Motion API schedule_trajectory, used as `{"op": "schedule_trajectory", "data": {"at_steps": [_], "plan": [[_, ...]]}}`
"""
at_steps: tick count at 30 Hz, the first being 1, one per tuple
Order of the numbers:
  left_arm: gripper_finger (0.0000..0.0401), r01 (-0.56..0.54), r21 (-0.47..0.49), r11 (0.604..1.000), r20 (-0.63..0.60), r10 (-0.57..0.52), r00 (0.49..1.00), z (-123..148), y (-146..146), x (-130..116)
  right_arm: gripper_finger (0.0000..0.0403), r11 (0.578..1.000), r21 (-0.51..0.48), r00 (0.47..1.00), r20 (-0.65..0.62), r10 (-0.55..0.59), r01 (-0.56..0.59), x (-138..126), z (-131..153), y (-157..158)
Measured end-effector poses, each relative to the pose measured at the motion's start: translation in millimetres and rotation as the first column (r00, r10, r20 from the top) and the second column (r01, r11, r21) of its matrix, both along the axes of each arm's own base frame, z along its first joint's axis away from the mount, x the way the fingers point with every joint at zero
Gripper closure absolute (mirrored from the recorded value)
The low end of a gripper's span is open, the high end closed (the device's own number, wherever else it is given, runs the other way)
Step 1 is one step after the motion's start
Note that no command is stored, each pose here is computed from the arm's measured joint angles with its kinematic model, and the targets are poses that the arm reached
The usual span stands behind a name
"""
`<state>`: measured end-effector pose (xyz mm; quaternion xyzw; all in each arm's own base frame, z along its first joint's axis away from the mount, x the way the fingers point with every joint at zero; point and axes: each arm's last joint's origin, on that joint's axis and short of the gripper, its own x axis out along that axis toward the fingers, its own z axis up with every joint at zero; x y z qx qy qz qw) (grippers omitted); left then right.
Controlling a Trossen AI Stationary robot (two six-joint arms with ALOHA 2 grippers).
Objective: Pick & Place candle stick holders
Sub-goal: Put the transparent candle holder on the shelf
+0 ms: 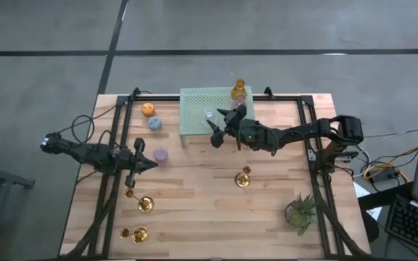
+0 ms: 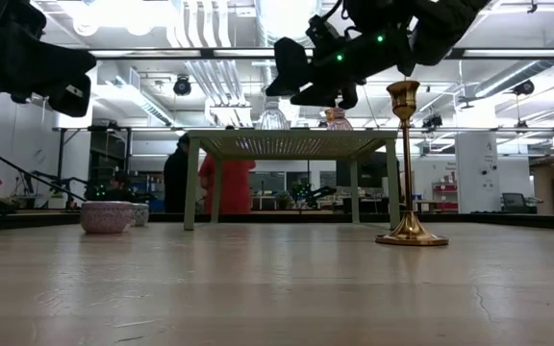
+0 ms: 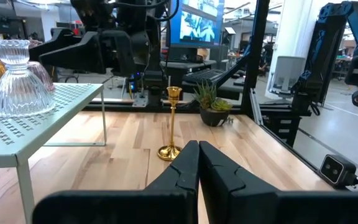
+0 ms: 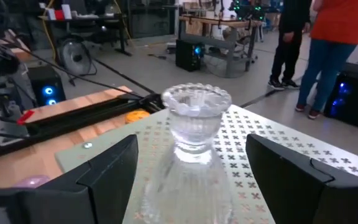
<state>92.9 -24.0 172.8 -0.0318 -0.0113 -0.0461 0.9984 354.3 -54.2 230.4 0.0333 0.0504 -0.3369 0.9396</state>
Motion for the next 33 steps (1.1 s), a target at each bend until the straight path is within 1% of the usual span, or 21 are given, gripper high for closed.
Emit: {"op": "schedule_trajectory", "data": {"at_steps": [7,12,18,24,28,33], "plan": [[0.0387,0.0,0.0,1.0,-0.001,0.0,1.0,-0.1,0.0,0.1,0.0106,1.0,-0.004,1.0,-0.013,0.006,-0.006,3.2,-6.9,-1.5],[0.0387,0.0,0.001,1.0,-0.004,0.0,1.0,-0.3,-0.1,0.3,0.0115,1.0,-0.019,0.999,-0.038,0.003,-0.004,8.1,-13.1,-3.3],[0.0387,0.0,0.002,1.0,-0.006,0.0,1.0,-0.5,-0.1,0.5,0.0124,0.999,-0.029,1.0,-0.023,-0.016,0.015,14.8,-10.8,-11.6],[0.0387,0.0,0.002,1.0,-0.007,0.0,1.0,-0.6,-0.2,0.5,0.0132,0.999,-0.039,0.999,-0.036,-0.019,0.017,25.7,-13.5,-15.7],[0.0387,0.0,0.002,1.0,-0.007,0.0,1.0,-0.6,-0.2,0.5,0.0141,0.999,-0.05,0.998,-0.054,-0.022,0.019,33.5,-17.3,-17.5],[0.0387,0.0,0.003,1.0,-0.008,0.0,1.0,-0.6,-0.2,0.5,0.0162,0.998,-0.061,0.999,-0.047,-0.021,0.018,37.3,-13.3,-17.8]]}}
